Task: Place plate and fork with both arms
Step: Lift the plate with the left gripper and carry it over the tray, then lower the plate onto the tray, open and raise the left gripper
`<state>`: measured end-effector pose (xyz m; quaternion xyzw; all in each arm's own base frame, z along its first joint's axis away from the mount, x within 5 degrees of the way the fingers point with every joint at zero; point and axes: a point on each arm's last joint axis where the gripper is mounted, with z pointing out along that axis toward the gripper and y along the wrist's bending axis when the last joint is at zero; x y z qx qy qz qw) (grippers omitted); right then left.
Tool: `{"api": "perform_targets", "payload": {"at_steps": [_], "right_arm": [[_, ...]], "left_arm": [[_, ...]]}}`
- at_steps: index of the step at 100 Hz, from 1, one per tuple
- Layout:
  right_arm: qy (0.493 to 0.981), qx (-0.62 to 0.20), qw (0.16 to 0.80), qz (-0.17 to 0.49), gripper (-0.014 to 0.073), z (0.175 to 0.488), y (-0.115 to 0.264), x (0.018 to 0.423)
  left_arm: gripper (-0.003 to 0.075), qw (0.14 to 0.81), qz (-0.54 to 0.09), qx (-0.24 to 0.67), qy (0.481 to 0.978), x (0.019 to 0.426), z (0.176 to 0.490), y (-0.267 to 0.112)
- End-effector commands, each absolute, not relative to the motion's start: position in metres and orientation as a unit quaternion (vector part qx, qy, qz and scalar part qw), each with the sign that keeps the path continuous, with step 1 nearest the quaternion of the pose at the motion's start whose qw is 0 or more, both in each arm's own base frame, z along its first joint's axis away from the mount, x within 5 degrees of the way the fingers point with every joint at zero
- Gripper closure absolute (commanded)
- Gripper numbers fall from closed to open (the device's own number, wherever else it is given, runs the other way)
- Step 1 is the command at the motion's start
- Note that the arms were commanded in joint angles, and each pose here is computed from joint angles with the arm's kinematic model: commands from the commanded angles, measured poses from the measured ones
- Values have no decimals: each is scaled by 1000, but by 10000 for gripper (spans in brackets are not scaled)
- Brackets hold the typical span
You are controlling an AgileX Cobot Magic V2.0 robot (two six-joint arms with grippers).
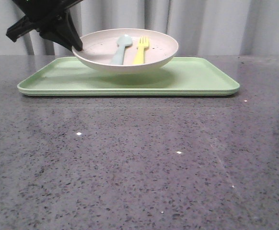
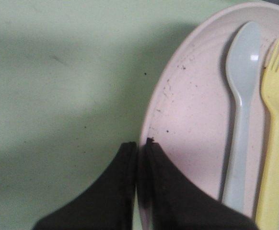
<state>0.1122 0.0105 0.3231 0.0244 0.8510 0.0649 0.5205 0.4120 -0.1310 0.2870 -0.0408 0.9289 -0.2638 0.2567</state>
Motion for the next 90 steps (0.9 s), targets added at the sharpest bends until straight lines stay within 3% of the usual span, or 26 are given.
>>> {"api": "perform_targets", "payload": {"at_steps": [1,31,58,90], "right_arm": [[824,22,563,64,87,340,10,117],[824,22,563,64,87,340,10,117],[826,22,560,63,87,339,10,116],[823,19,563,68,87,344,11,119]], "left_arm": [[741,310,-300,-60,900,411,321,-134],[731,304,-297,-62,903,416,312,-135],[492,300,-297,-61,905,415,312,-135],[484,320,-278,-41,905,407,327,-131]]}}
